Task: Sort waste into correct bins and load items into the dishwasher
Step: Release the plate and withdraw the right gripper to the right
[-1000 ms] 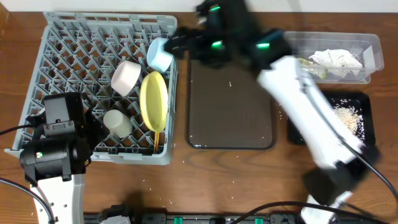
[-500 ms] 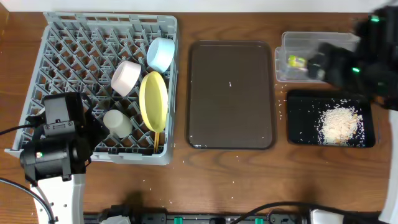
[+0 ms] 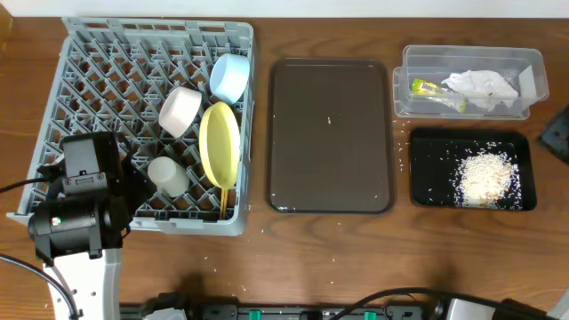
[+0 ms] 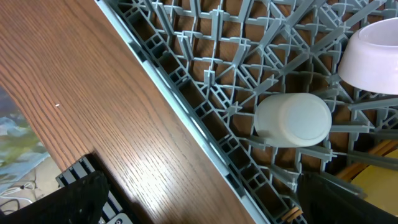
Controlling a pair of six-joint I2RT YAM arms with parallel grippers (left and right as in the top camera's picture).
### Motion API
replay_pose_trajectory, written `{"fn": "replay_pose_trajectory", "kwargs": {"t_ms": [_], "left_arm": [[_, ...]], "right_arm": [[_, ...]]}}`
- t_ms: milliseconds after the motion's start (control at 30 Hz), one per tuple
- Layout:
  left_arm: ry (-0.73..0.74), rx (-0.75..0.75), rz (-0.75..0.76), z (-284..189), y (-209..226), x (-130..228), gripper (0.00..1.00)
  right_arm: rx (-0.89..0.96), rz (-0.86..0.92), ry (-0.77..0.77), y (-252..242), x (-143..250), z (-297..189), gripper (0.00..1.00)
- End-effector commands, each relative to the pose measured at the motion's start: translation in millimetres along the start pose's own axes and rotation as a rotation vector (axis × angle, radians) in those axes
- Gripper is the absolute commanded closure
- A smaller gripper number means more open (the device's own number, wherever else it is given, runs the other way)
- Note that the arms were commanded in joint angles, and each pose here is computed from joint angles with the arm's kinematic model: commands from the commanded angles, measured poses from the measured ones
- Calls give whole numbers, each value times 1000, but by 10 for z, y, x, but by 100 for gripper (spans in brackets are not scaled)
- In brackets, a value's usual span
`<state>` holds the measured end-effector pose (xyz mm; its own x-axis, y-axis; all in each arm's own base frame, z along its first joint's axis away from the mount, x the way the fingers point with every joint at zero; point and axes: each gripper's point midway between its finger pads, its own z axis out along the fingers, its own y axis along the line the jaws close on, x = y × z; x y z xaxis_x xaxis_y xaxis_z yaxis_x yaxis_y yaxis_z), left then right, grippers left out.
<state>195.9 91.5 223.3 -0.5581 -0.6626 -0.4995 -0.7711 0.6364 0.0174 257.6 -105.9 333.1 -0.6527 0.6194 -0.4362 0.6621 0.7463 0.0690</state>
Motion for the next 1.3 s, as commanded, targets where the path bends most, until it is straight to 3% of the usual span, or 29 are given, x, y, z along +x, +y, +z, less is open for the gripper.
{"fn": "replay_pose_trajectory", "kwargs": {"t_ms": [0,33,67,167,200,233,267,300,333,400,433,467,700,933,1267], "left_arm": [[-18,-9,-3,-34,28,-49,2],[-19,-8,-4,-34,27,-50,2],[-18,-8,-3,-34,27,-49,2],[-19,-8,-4,-34,27,-50,2],[-18,-8,-3,-34,27,-49,2],[-18,-8,-3,-34,27,-49,2],[-18,-9,-3,-34,28,-49,2],[-18,-9,-3,-34,28,-49,2],[-19,-8,-4,-34,27,-50,2],[-19,-8,-4,-34,27,-50,2],[-19,-8,-4,-34,27,-50,2],[-18,-8,-4,-34,27,-50,2],[-18,-9,-3,-34,28,-49,2],[-18,-8,-3,-34,27,-49,2],[-19,-8,-4,-34,27,-50,2]], "right_arm": [[51,20,-5,-112,-58,92,63],[56,30,-8,-122,-68,110,74],[60,32,-5,-126,-76,142,99],[77,54,-2,-155,-88,223,99],[82,79,0,-165,-84,241,85],[84,94,3,-168,-78,255,20],[84,92,6,-164,-74,269,18],[85,83,9,-166,-70,273,91],[85,71,10,-165,-69,276,99],[86,69,10,-167,-70,275,99],[82,77,14,-166,-60,274,64],[74,88,21,-153,-46,275,1],[1,80,155,-42,240,259,1],[-90,85,193,117,299,240,1],[-84,46,190,102,294,246,1]]}}
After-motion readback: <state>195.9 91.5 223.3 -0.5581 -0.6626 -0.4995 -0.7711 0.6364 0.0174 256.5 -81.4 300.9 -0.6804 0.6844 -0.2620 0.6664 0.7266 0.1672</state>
